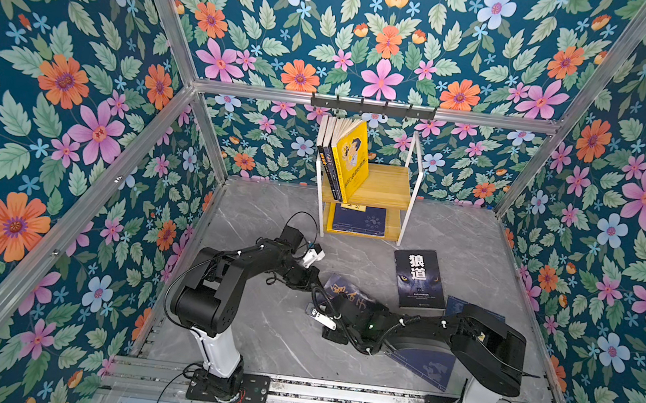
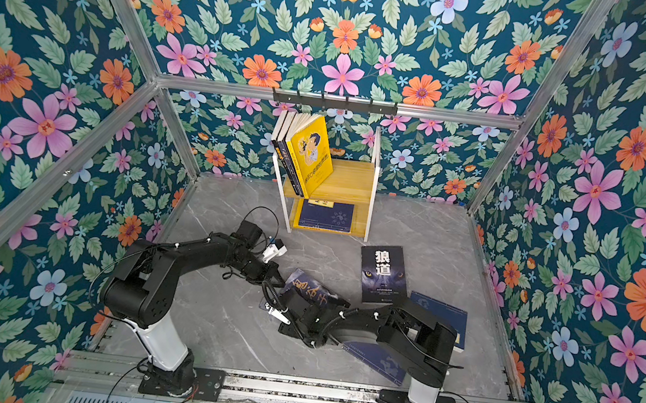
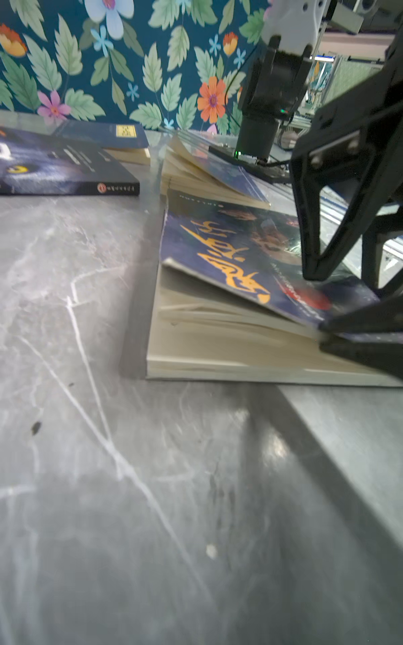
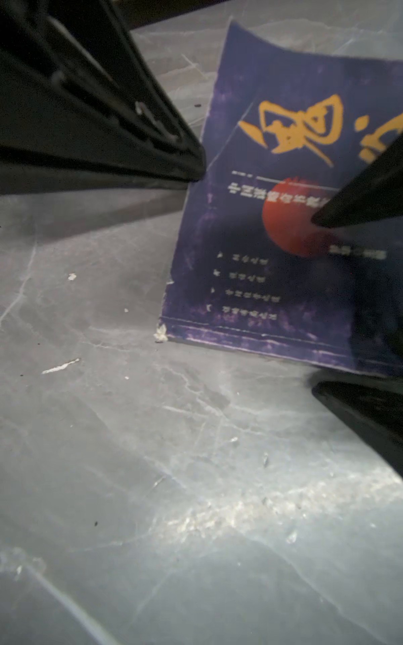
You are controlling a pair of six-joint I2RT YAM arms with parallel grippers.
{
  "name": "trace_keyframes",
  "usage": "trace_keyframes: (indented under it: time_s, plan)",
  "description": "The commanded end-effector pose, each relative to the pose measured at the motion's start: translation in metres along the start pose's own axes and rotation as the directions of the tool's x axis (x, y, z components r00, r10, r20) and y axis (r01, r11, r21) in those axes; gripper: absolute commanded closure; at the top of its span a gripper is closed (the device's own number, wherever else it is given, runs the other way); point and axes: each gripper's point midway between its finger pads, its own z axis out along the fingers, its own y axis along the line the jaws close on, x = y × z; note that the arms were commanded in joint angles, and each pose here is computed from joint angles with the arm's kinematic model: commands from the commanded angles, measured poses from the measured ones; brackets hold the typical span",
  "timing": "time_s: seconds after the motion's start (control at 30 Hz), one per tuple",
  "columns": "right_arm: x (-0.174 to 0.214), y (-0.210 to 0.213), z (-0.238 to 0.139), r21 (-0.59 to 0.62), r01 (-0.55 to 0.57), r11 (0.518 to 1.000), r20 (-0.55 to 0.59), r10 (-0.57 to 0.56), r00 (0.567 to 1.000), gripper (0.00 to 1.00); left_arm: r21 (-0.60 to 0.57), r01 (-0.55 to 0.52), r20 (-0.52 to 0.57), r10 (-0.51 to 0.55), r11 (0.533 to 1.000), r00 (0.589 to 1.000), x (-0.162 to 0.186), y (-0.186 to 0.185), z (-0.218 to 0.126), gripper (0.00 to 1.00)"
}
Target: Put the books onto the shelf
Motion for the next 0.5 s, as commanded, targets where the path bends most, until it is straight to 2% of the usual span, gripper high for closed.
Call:
trace_keyframes:
  time_s: [0.0,0.43,0.47]
  plan:
    - [0.068,0.017,-0.004,-0.085,0.094,0.992,-0.255,-0.113,0.96,0.3,0.035,0.002,0.01,-0.002,0.999,1.0,-0.003,-0.007,-0.002,1.0]
    - [0.057,0.004,-0.018,-0.028,0.036,0.999,-0.234,-0.042,0.971,0.26,0.025,0.003,0.077,-0.005,1.0,0.997,-0.011,-0.009,-0.022,1.0]
    - [0.057,0.003,-0.02,-0.025,0.031,0.999,-0.238,-0.036,0.971,0.26,-0.003,0.007,0.077,-0.007,1.0,0.997,-0.01,-0.003,-0.02,0.87]
